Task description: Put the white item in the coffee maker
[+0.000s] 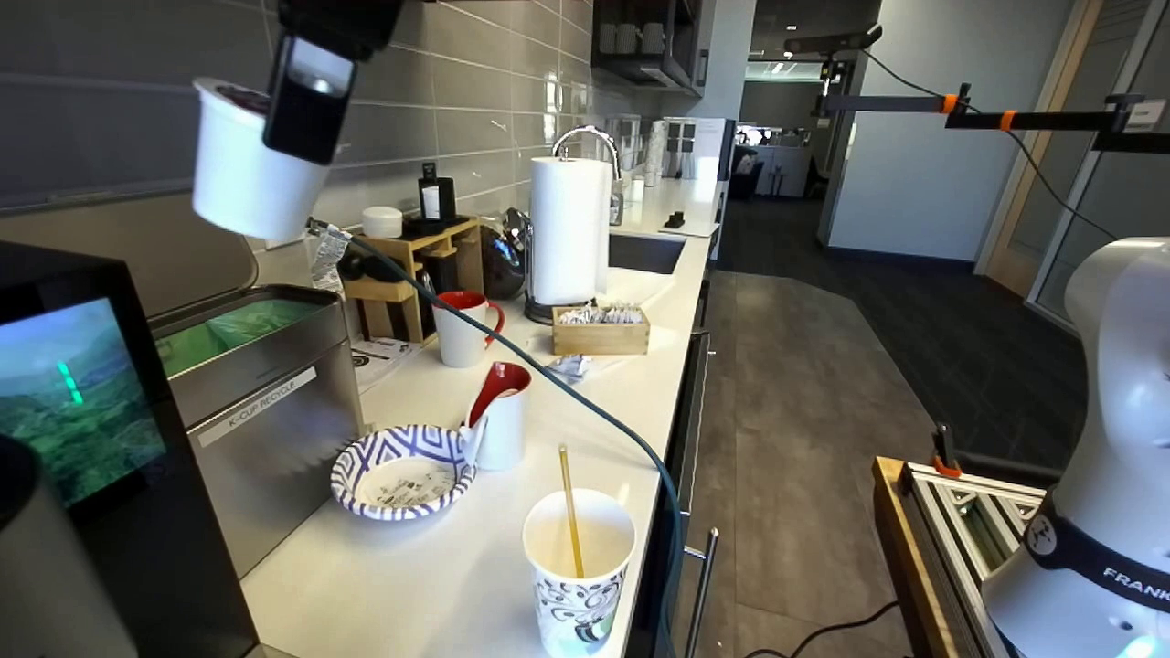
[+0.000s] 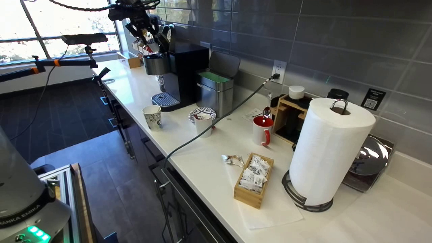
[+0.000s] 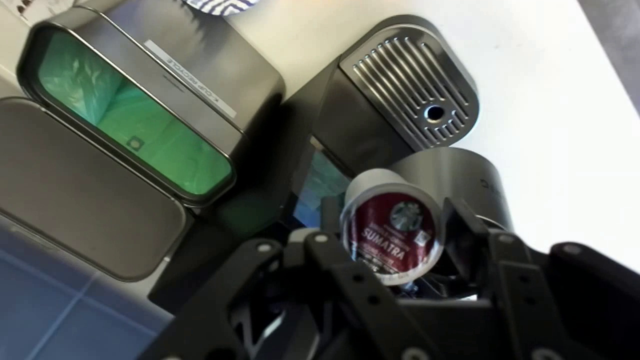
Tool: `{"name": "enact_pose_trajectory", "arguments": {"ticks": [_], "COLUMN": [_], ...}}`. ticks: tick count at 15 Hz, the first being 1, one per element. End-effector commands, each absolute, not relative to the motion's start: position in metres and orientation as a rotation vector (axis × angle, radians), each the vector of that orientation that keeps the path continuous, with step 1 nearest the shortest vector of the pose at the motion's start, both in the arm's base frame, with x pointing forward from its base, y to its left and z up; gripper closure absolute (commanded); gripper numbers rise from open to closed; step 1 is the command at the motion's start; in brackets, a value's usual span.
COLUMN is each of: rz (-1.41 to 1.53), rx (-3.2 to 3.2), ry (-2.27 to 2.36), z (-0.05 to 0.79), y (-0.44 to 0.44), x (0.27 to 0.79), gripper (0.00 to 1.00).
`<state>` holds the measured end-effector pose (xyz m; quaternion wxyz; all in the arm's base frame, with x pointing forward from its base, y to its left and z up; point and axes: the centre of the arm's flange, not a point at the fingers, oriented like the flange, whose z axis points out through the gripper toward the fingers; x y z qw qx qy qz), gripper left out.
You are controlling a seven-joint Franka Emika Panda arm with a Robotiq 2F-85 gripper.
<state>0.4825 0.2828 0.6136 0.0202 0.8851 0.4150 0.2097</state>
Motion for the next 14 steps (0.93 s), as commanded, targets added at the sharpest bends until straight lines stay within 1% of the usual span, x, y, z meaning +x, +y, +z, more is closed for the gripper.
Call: {"name": "enact_pose_trajectory", "arguments": {"ticks": [1, 2, 4, 5, 7, 8, 14], "rz": [0.414, 0.358, 0.409, 0.431, 0.450, 0.450, 0.343], "rx": [2.721, 2.714, 2.690, 2.707, 2.696, 2.695, 2.893], "ry": [1.480, 1.497, 1.496, 1.490, 1.503, 1.506, 1.257], "z": [0.632, 0.631, 0.631, 0.619, 0.619, 0.619, 0.616], "y": [0.357, 0.374, 0.398, 0.364, 0.384, 0.386, 0.396], "x": [0.508, 0.505, 0.502, 0.479, 0.484, 0.487, 0.480], "gripper": [0.71, 0.71, 0.71, 0.46, 0.46, 0.71, 0.71]}}
